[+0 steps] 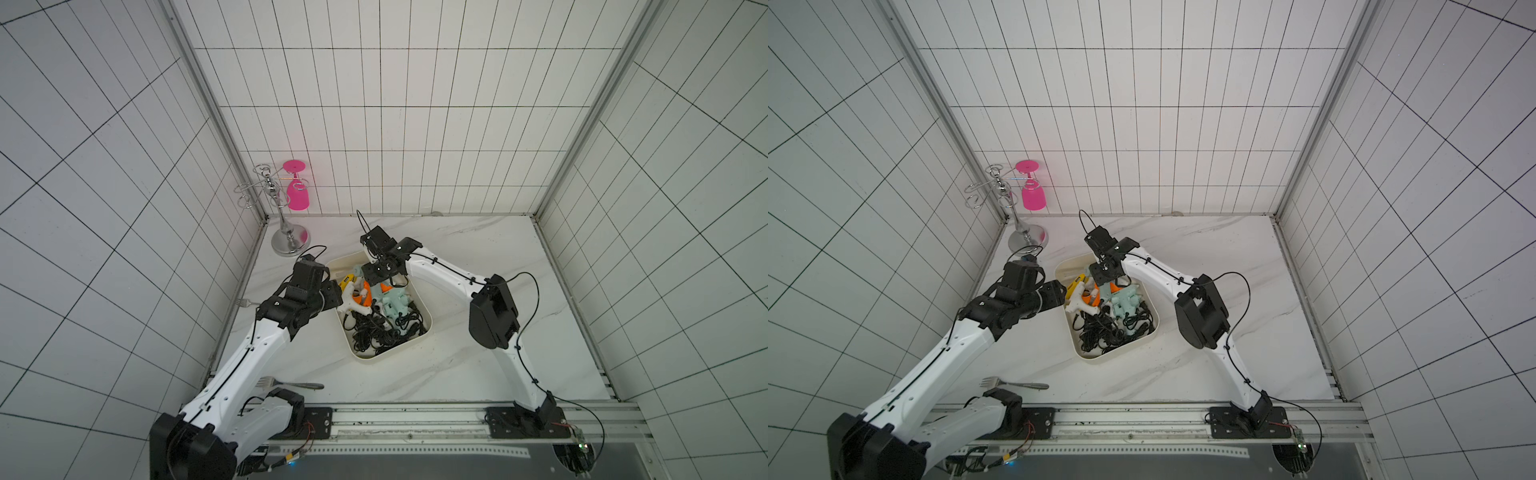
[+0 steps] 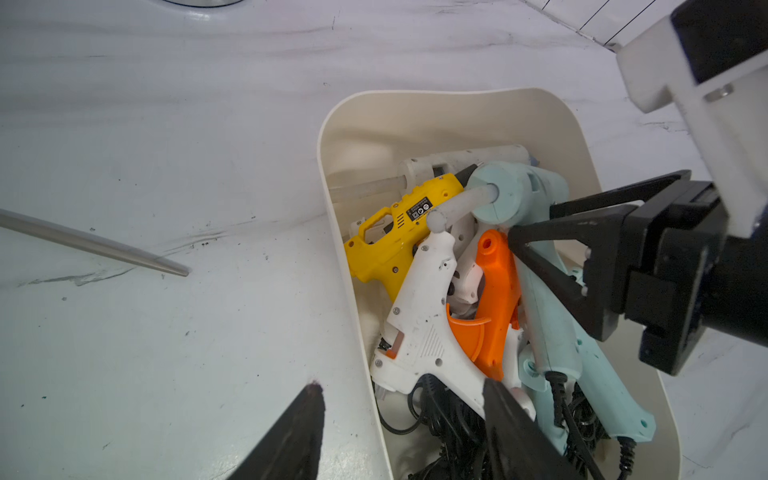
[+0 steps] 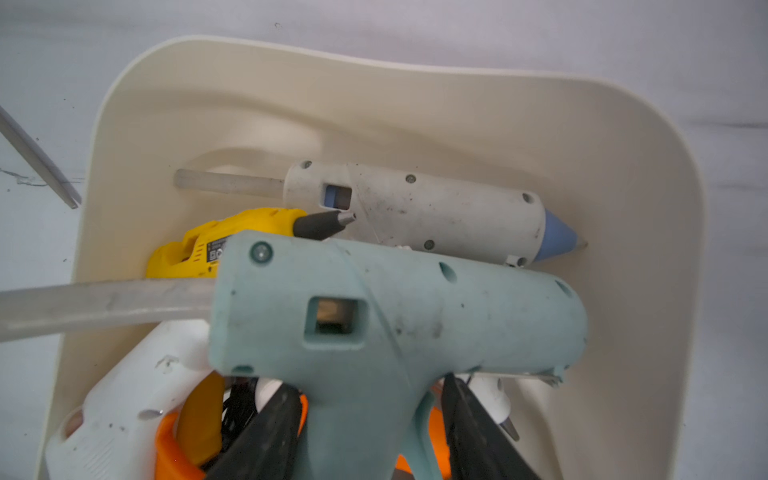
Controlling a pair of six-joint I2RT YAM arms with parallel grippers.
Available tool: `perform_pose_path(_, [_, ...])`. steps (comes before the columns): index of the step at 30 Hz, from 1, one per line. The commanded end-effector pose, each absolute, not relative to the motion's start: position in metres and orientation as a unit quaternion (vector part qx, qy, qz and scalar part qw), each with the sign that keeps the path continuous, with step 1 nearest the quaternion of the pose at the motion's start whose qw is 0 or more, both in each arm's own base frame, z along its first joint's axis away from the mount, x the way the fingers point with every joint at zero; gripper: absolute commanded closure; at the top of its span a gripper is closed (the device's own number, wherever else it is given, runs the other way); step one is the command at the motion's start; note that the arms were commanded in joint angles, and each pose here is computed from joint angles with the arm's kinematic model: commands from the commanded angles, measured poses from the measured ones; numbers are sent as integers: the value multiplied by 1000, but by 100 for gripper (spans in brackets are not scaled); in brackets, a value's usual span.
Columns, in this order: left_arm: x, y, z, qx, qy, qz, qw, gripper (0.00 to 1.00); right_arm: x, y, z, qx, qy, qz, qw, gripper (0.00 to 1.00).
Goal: Put the hot melt glue gun into the storage box
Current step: Place the hot melt adhesive gun in the storage box.
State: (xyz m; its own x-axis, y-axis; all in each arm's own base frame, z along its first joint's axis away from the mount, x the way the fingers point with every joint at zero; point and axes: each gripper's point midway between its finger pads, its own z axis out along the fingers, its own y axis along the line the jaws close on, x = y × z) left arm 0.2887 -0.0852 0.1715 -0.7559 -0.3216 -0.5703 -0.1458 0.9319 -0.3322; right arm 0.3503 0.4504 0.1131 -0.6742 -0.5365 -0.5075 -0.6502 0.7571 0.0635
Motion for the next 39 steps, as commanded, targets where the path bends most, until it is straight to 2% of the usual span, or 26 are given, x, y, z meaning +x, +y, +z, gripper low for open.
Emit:
perform_pose_path(1, [291, -80, 185, -128, 920, -127, 348, 38, 376, 439, 90, -334, 904, 42, 265, 47])
perform_pose_path(10, [290, -79, 182, -129, 922, -126, 343, 37, 376, 434, 46, -371, 900, -9, 227, 50])
perform_pose_path(16, [287, -78, 172, -134, 926, -121, 332, 33, 366, 422, 21, -382, 901, -38, 201, 47])
perform_pose_path(19, [289, -78, 169, -138, 927, -121, 328, 30, 370, 426, 33, -378, 899, -33, 217, 39])
perform_pose_path(22, [289, -76, 169, -146, 926, -115, 329, 27, 376, 428, 66, -368, 896, -26, 248, 32])
perform_pose_path(28, [285, -62, 162, -178, 923, -89, 329, 21, 365, 422, 124, -380, 882, 3, 279, 30])
perform_pose_path(39, [285, -59, 154, -203, 917, -101, 328, 20, 320, 383, 126, -374, 894, 22, 245, 31])
